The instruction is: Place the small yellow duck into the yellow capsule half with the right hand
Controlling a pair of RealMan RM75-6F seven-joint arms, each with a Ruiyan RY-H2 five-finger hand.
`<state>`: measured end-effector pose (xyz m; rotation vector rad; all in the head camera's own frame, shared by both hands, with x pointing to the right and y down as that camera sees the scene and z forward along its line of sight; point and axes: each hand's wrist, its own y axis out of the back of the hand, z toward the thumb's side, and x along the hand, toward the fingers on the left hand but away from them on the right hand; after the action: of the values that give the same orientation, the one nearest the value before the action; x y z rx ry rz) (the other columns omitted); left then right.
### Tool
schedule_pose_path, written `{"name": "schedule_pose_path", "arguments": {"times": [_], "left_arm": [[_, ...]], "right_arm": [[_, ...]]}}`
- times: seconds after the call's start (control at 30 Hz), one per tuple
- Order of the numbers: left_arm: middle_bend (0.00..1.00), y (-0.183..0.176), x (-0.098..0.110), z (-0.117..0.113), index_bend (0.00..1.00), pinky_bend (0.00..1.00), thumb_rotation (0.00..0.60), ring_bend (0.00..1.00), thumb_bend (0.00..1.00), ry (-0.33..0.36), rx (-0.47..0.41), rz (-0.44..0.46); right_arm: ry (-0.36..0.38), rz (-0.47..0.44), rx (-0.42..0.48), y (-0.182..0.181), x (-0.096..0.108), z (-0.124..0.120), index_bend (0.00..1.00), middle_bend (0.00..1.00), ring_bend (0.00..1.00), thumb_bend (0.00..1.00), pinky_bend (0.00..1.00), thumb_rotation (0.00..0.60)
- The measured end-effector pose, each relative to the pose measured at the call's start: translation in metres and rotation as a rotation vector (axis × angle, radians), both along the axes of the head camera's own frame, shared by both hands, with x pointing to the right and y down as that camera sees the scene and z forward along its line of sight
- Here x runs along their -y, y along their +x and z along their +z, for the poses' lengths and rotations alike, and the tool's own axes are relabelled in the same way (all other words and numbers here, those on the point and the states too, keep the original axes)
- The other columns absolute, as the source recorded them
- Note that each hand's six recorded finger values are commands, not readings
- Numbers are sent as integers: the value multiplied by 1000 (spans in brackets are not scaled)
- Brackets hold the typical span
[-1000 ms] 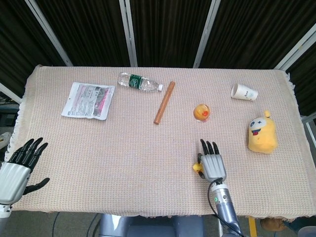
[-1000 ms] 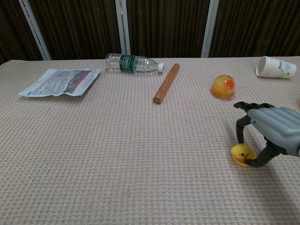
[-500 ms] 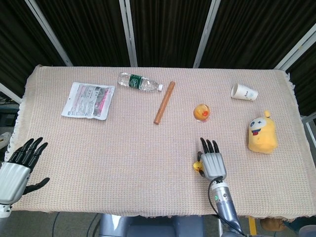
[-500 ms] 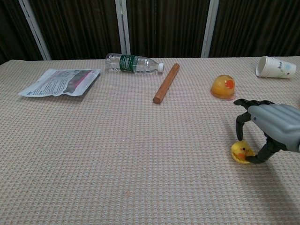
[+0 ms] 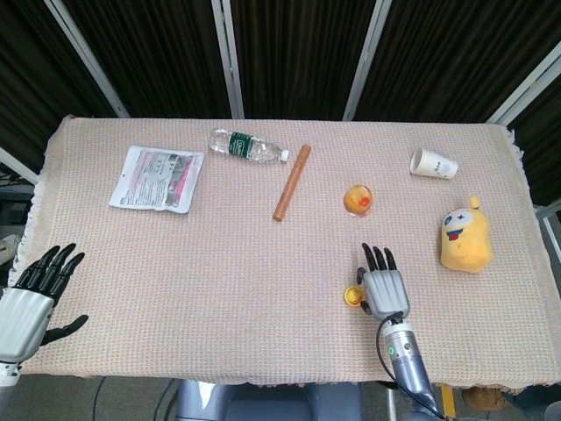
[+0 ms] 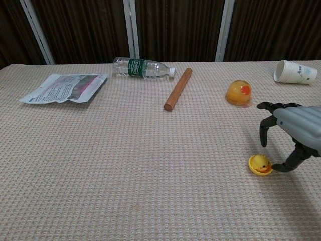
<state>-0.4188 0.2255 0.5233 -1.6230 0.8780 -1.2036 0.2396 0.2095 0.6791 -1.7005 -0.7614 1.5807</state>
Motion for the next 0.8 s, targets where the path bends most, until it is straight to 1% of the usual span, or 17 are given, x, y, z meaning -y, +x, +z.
{"name": "schedule_pose_path", "arguments": {"times": [0.07, 0.13, 0.2, 0.23, 0.33, 0.47, 0.6, 0.67, 0.8], "left_arm": [[0, 0, 0, 0, 0, 197, 600, 0, 0, 0, 0, 0], [0, 0, 0, 0, 0, 197, 600, 0, 0, 0, -1, 0], [0, 0, 0, 0, 0, 197, 600, 0, 0, 0, 1, 0], [0, 0, 0, 0, 0, 197, 600, 0, 0, 0, 2, 0], [0, -1, 0, 1, 0, 197, 600, 0, 0, -3, 8, 2], [0, -1, 0, 1, 0, 197, 600, 0, 0, 5, 25, 9], [0, -1, -1, 2, 0, 197, 600, 0, 0, 8, 37, 15], [0, -1, -1, 3, 0, 196, 600, 0, 0, 7, 42, 17], [0, -1, -1, 3, 0, 196, 600, 0, 0, 10, 56, 22]], "right_arm": [[3, -2, -2, 0, 0, -1, 433, 0, 0, 102, 0, 600], [6, -5, -8, 1, 1, -2, 338, 0, 0, 36, 0, 600], [10, -10, -20, 4, 2, -5, 231, 0, 0, 0, 0, 600], [12, -12, -26, 5, 3, -6, 173, 0, 0, 0, 0, 600], [22, -18, -49, 11, 7, -15, 65, 0, 0, 0, 0, 600], [68, -23, -88, 30, 16, -36, 4, 0, 0, 0, 0, 600], [136, -29, -125, 49, 20, -63, 0, 0, 0, 0, 0, 600], [163, -36, -147, 58, 20, -74, 0, 0, 0, 0, 0, 600], [225, -58, -207, 80, 10, -100, 0, 0, 0, 0, 0, 600]]}}
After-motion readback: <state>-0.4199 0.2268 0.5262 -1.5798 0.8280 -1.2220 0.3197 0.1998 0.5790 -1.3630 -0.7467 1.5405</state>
